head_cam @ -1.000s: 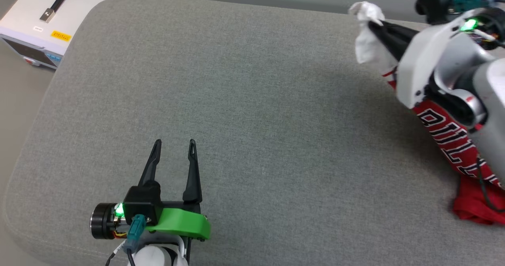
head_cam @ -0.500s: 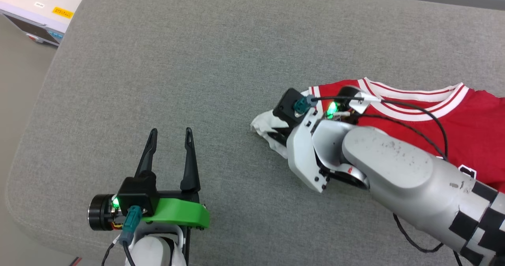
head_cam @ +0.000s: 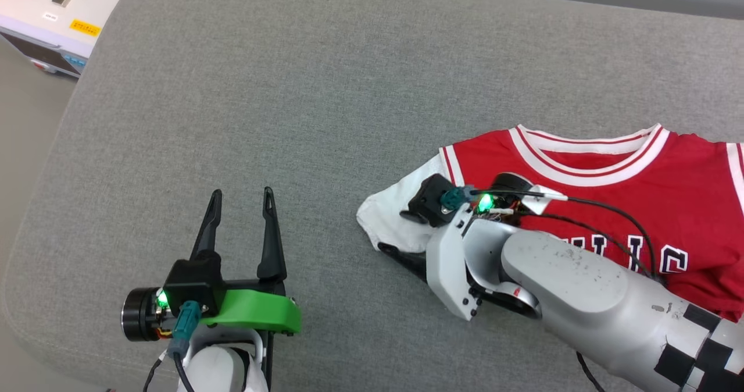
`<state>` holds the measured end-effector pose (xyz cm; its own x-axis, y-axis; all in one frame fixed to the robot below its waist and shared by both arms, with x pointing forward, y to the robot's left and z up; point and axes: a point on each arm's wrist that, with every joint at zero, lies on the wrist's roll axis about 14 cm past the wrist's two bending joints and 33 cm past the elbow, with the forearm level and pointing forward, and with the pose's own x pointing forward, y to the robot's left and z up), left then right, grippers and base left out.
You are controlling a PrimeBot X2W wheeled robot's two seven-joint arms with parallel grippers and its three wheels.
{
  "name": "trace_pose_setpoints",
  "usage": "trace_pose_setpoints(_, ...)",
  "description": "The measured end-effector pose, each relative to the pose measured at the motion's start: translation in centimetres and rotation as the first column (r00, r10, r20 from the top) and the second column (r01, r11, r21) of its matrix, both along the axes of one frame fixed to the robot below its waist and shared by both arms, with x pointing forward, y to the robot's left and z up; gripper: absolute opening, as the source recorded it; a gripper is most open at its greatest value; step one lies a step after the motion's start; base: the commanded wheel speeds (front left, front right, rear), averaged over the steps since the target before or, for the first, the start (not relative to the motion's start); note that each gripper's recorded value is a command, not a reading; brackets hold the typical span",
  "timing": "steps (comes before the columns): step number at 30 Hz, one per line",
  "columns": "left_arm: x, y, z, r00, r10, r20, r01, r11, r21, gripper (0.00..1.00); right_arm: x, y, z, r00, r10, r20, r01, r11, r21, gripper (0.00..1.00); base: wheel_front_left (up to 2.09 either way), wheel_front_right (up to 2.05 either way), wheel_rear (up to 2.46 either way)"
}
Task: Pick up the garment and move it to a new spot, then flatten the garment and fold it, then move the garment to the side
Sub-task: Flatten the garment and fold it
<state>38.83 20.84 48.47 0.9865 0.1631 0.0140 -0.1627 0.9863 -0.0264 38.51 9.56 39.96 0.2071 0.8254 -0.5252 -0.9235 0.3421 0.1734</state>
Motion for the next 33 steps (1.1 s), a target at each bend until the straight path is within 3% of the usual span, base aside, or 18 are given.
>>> trace_pose_setpoints(6, -0.7, 0.5, 1.0, 1.0, 0.014, 0.028, -0.014, 1.0, 0.011, 1.0, 3.7, -1.4, 6.6, 0.978, -0.148, 0.146, 0.107, 0.961, 0.254, 1.0, 0.0, 0.0, 0.0)
trace_pose_setpoints(10, -1.0, 0.2, 1.5, 0.999, -0.001, 0.041, 0.0, 1.0, 0.02, 1.0, 6.9, -5.6, 10.3, 0.915, -0.312, 0.255, 0.206, 0.906, 0.37, 1.0, 0.0, 0.0, 0.0)
trace_pose_setpoints(16, -0.7, -0.7, 2.6, 0.996, -0.042, 0.077, 0.04, 0.999, 0.029, 1.0, 9.5, -14.3, 13.2, 0.75, -0.566, 0.342, 0.389, 0.796, 0.464, 1.0, 0.0, 0.0, 0.0)
trace_pose_setpoints(20, -0.7, -1.3, 3.0, 0.994, -0.066, 0.09, 0.063, 0.997, 0.035, 1.0, 9.2, -19.2, 13.8, 0.635, -0.687, 0.353, 0.491, 0.713, 0.501, 1.0, 0.0, 0.0, 0.0)
trace_pose_setpoints(30, -0.3, -2.8, 4.0, 0.981, -0.153, 0.118, 0.145, 0.987, 0.068, 1.0, 4.1, -29.3, 14.4, 0.306, -0.889, 0.342, 0.67, 0.456, 0.585, 1.0, 0.0, 0.0, 0.0)
trace_pose_setpoints(33, 0.2, -3.2, 4.9, 0.971, -0.197, 0.139, 0.185, 0.978, 0.092, 1.0, 2.2, -30.9, 13.5, 0.248, -0.913, 0.325, 0.711, 0.399, 0.579, 1.0, 0.0, 0.0, 0.0)
